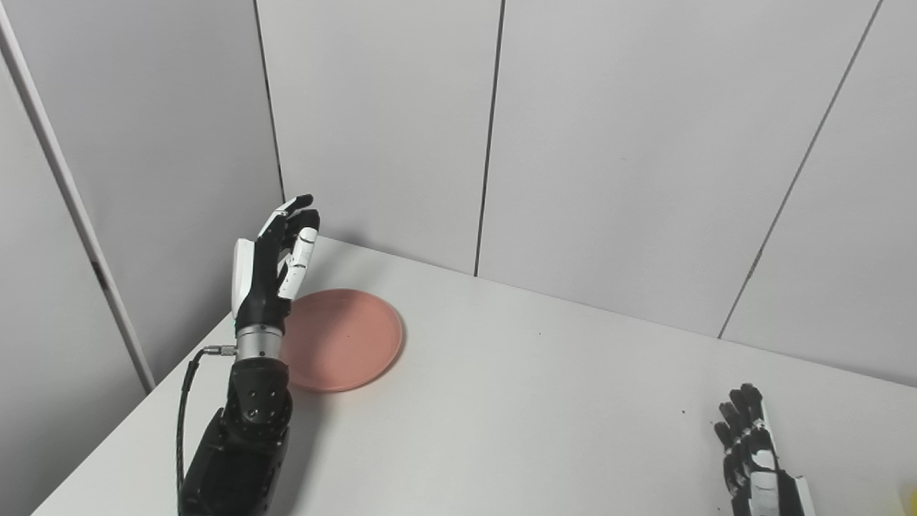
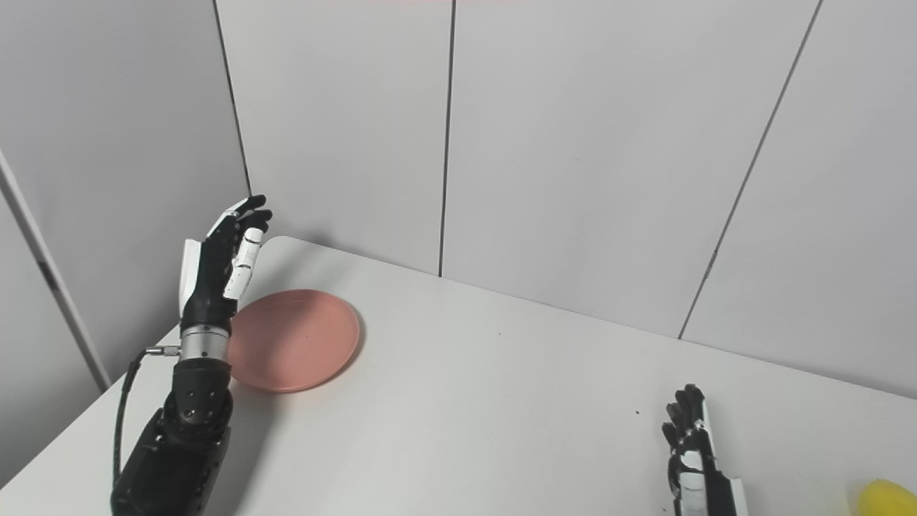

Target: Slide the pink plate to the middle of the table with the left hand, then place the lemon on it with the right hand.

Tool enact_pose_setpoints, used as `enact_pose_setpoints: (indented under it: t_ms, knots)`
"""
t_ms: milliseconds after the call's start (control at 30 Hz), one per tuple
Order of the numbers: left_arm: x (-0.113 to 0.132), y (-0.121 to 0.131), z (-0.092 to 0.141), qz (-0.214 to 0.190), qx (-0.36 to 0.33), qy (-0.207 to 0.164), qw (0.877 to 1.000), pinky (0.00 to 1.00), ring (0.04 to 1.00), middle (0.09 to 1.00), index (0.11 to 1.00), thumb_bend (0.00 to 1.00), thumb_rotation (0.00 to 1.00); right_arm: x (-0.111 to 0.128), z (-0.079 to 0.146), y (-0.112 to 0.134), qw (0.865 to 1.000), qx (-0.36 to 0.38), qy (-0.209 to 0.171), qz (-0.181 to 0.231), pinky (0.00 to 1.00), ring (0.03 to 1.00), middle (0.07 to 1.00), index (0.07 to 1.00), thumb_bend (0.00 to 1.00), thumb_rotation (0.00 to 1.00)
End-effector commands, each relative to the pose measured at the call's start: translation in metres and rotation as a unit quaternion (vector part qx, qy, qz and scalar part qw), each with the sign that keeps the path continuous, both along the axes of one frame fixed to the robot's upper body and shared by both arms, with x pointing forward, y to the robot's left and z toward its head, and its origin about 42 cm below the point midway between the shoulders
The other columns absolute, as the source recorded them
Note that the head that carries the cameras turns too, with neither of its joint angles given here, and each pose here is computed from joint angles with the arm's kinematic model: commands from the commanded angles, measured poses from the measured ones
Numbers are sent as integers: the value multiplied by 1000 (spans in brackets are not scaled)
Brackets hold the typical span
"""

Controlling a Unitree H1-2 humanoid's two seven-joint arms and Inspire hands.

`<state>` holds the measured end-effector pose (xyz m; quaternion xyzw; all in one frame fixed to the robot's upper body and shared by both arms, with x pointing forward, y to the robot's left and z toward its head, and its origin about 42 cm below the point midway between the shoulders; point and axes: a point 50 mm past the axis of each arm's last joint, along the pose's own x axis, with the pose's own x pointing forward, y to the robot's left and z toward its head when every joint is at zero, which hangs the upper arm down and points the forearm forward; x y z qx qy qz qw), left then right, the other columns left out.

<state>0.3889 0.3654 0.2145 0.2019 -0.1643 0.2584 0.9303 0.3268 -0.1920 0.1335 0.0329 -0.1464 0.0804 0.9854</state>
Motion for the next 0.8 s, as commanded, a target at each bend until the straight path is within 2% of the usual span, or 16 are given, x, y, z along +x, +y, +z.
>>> enact_pose_setpoints:
  t_ms: [0,233,467,633,767]
  knots:
    - [3,10,25,-1,16,-28,999,745,763,766,756,672,1000,-8,-10,-9,1000,1,11,-1,1000,1000,1000,1000,673,1000]
    - [-1,21,21,14,7,-18,1000,755,775,783,778,663,1000,-8,-6,-9,1000,3,5,-3,1000,1000,1000,1000,669,1000]
    - [-6,36,13,35,-11,-3,999,739,773,778,779,758,1000,-10,-3,-8,1000,10,1,-2,1000,1000,1000,1000,643,1000]
    - [-6,43,5,28,-15,24,999,761,790,797,799,742,1000,-10,-3,-9,1000,10,0,-3,1000,1000,1000,1000,649,1000]
    - [-5,47,-2,26,-29,29,999,769,797,811,812,716,1000,-11,-4,-10,1000,9,2,-4,1000,1000,1000,1000,657,1000]
